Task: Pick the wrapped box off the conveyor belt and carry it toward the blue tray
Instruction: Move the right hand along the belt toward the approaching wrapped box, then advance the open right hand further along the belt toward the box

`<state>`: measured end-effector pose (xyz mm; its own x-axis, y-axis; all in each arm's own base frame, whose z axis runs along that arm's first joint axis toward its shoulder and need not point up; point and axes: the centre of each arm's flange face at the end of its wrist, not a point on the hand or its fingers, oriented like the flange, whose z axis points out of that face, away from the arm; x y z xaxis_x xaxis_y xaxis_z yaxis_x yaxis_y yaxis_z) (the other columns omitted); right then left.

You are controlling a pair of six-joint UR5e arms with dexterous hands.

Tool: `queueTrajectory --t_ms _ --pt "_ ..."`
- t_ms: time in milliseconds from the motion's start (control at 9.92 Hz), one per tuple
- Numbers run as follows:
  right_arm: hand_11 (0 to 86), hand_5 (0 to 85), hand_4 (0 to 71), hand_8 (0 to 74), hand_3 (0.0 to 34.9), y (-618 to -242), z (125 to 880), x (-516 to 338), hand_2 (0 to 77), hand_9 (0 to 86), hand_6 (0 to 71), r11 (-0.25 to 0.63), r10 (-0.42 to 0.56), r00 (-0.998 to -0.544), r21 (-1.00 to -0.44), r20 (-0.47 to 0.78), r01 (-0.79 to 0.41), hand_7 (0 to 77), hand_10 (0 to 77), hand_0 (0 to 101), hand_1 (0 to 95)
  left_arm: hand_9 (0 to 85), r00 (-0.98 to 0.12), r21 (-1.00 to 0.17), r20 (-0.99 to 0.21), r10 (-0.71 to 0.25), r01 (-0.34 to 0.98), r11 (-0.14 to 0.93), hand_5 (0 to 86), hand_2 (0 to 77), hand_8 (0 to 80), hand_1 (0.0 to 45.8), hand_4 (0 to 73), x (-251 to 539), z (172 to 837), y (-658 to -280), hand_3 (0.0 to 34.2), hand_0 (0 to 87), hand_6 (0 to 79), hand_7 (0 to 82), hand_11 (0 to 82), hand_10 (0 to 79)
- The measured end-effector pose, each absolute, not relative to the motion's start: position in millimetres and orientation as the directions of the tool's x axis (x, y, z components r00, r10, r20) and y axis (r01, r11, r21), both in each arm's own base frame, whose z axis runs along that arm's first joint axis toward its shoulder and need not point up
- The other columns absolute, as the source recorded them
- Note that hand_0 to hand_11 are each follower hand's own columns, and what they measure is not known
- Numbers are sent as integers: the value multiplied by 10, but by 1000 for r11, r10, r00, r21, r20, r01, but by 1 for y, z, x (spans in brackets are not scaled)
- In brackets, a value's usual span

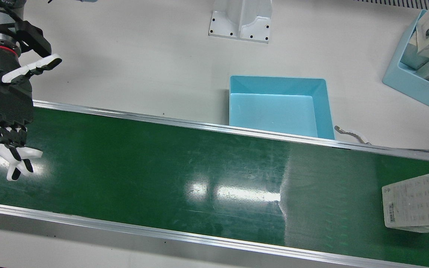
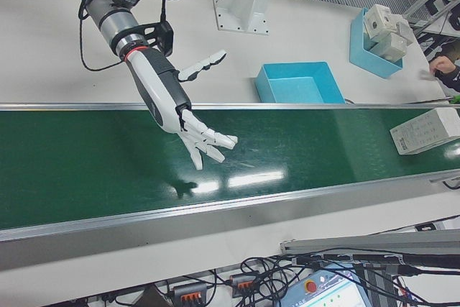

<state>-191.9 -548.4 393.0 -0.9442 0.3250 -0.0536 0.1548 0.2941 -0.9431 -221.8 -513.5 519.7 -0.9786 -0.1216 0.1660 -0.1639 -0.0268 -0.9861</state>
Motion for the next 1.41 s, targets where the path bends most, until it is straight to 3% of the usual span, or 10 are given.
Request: queueTrajectory --t_ms 302,605,705,1411 --pt "11 104 142 71 0 -558 383 -213 22 71 93 299 340 -939 -942 -47 155 196 0 455 71 5 -979 -986 166 -122 -164 -27 11 5 5 0 0 -222 520 -514 0 0 0 5 5 5" --pt "11 125 131 71 0 -570 376 -225 71 60 87 299 346 -937 -941 -46 157 191 0 461 109 5 -979 -986 166 -122 -164 -27 11 5 5 0 0 -222 520 -514 0 0 0 5 5 5" --pt "11 131 142 22 0 -574 370 -230 71 54 87 301 348 -936 -940 -47 159 196 0 465 125 5 -979 -986 166 -122 -164 -27 11 5 5 0 0 -222 520 -514 0 0 0 5 5 5" --pt "11 153 131 44 0 -580 357 -259 65 54 82 262 370 -928 -955 -31 137 224 0 464 120 5 -979 -986 166 -122 -164 -27 11 5 5 0 0 -222 520 -514 0 0 5 5 5 5"
